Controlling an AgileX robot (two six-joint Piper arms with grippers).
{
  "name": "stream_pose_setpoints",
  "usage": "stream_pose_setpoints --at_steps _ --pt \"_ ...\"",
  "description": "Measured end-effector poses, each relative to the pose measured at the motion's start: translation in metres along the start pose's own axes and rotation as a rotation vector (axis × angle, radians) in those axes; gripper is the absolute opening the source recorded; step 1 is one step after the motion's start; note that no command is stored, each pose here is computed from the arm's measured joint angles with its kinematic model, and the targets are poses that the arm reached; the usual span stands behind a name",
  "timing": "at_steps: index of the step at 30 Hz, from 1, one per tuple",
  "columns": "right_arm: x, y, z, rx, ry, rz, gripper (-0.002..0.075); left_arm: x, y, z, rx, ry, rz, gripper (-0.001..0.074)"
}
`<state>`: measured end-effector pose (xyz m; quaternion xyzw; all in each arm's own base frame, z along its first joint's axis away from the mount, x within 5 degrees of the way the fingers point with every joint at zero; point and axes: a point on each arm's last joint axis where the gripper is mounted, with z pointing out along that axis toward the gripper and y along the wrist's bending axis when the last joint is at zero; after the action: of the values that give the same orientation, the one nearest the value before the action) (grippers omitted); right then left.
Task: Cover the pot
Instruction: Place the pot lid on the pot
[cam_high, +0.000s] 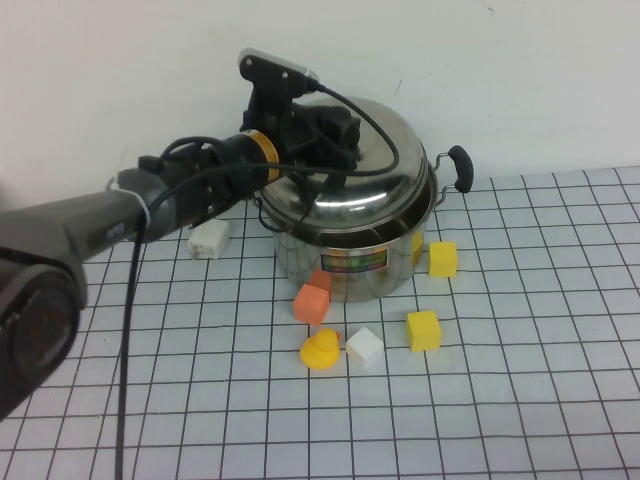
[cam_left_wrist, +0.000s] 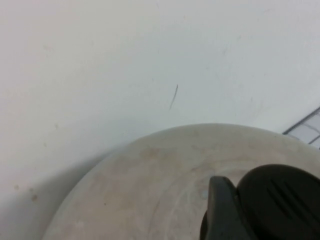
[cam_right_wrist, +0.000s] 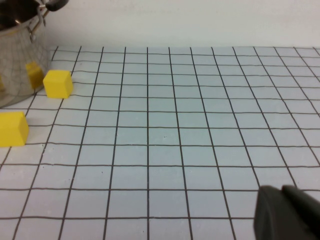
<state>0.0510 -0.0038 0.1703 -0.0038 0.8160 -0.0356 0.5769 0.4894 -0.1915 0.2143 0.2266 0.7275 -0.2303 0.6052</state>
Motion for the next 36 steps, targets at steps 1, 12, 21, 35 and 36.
stream_pose_setpoints --at_steps 1,12,21,35,36 --pt "0.0 0.0 0.0 0.0 0.0 0.0 0.0009 0.004 0.001 0.003 0.002 0.006 -0.002 0.033" --pt "0.0 0.0 0.0 0.0 0.0 0.0 0.0009 0.02 0.002 0.01 0.014 0.03 -0.018 0.033" --pt "0.0 0.0 0.0 0.0 0.0 0.0 0.0009 0.013 -0.007 0.016 -0.011 0.052 0.015 0.033" --pt "0.0 0.0 0.0 0.0 0.0 0.0 0.0009 0.02 -0.016 0.024 0.005 0.06 -0.013 0.033" --pt "0.0 0.0 0.0 0.0 0.0 0.0 0.0009 0.02 -0.016 0.024 0.006 0.059 -0.011 0.033"
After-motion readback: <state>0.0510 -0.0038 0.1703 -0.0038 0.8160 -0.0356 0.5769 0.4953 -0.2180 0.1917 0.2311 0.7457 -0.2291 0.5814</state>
